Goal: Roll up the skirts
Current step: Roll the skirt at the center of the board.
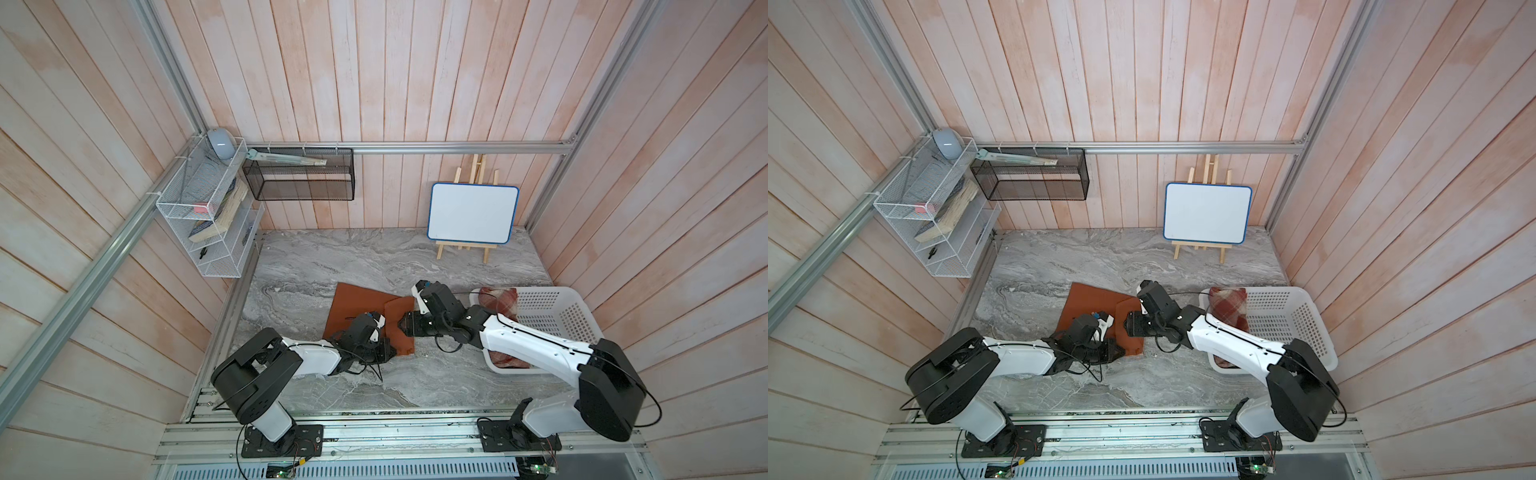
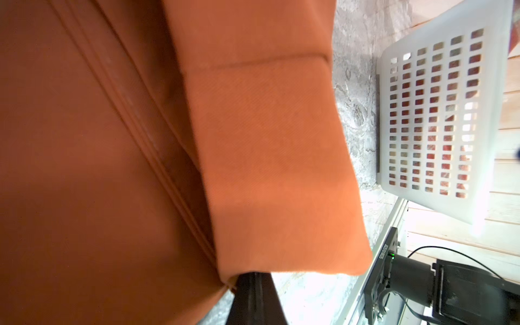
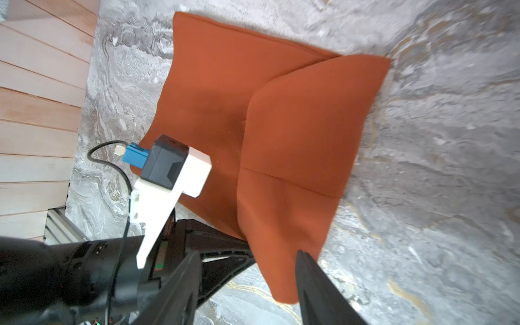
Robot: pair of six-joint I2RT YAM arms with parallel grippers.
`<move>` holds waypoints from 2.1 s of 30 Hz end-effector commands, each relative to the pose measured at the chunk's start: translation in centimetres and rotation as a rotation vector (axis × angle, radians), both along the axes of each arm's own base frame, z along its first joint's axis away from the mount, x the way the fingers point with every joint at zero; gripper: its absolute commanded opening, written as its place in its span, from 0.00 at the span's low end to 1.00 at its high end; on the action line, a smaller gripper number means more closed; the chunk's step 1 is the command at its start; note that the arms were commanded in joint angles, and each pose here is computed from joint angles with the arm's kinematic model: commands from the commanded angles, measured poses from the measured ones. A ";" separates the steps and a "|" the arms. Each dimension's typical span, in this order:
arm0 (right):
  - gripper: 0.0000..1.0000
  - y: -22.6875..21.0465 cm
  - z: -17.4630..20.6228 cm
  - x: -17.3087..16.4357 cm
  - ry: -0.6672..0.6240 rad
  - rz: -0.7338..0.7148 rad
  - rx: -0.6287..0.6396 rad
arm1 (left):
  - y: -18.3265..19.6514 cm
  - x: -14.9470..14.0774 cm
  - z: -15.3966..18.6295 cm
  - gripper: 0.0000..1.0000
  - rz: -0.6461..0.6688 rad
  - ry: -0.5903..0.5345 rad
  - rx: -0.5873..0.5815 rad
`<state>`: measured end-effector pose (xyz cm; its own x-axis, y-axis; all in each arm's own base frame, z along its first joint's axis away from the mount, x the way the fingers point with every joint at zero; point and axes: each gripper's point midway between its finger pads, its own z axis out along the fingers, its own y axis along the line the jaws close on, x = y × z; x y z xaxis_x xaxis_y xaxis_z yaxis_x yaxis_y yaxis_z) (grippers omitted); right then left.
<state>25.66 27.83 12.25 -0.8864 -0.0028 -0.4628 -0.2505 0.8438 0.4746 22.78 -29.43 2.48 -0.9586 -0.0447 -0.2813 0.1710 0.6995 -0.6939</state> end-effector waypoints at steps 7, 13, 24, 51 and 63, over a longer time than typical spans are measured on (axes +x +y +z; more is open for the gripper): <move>0.66 -1.1 -6.1 1.3 0.069 0.084 0.023 | 3.8 -0.7 -3.8 0.01 0.078 0.109 0.118; 0.66 0.9 -8.1 0.6 0.109 0.145 0.146 | 3.6 -0.7 -3.8 0.01 0.064 0.111 0.108; 0.54 2.9 -10.2 0.1 0.162 0.194 0.300 | 2.7 -1.4 -4.2 0.01 0.005 0.129 0.057; 0.00 -3.1 -7.3 0.5 0.166 -0.048 -0.139 | 8.9 4.9 -0.9 0.22 0.231 0.015 0.195; 0.00 -0.1 -7.3 1.9 0.120 0.054 -0.529 | 8.5 3.8 -2.2 0.18 0.201 0.032 0.170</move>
<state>27.87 29.30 5.15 -0.9329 -0.1816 -0.3111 -0.2448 0.9532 0.1776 28.46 -21.21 2.45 -0.9177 -0.2222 -0.3293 0.0142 0.8100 -0.5863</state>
